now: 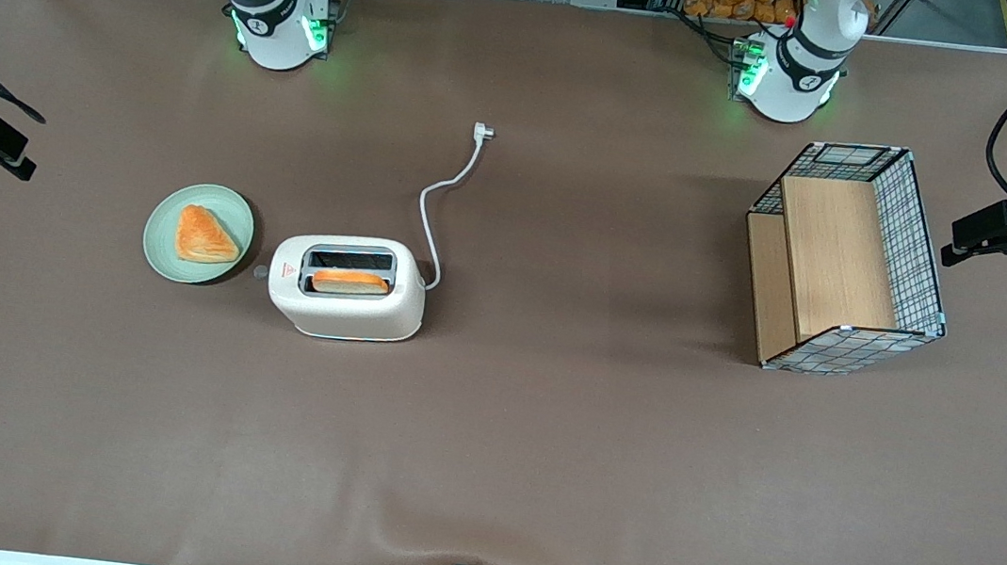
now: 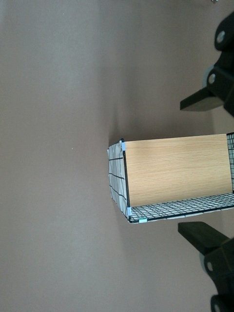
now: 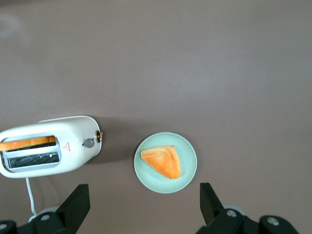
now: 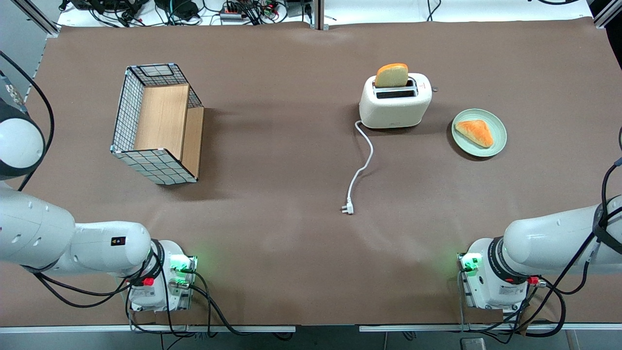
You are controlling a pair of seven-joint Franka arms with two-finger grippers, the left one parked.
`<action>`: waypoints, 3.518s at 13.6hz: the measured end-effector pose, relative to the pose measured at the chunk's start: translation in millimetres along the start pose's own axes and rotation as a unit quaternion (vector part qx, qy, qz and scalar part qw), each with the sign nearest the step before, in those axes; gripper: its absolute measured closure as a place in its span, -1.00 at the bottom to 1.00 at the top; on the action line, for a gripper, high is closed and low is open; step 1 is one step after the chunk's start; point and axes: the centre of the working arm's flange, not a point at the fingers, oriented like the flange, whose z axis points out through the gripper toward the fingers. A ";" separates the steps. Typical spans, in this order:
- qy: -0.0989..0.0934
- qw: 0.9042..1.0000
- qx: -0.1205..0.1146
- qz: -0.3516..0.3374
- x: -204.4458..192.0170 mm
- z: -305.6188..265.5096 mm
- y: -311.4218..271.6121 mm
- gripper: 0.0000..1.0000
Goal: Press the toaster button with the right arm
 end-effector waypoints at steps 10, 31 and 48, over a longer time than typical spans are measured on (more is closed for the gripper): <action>-0.020 0.999 0.039 0.025 1.3 10.7 19.0 -1.00; -0.174 0.976 0.122 -0.043 -2.4 152.1 -20.8 0.98; -0.159 0.959 0.235 0.010 5.4 297.3 -52.5 0.98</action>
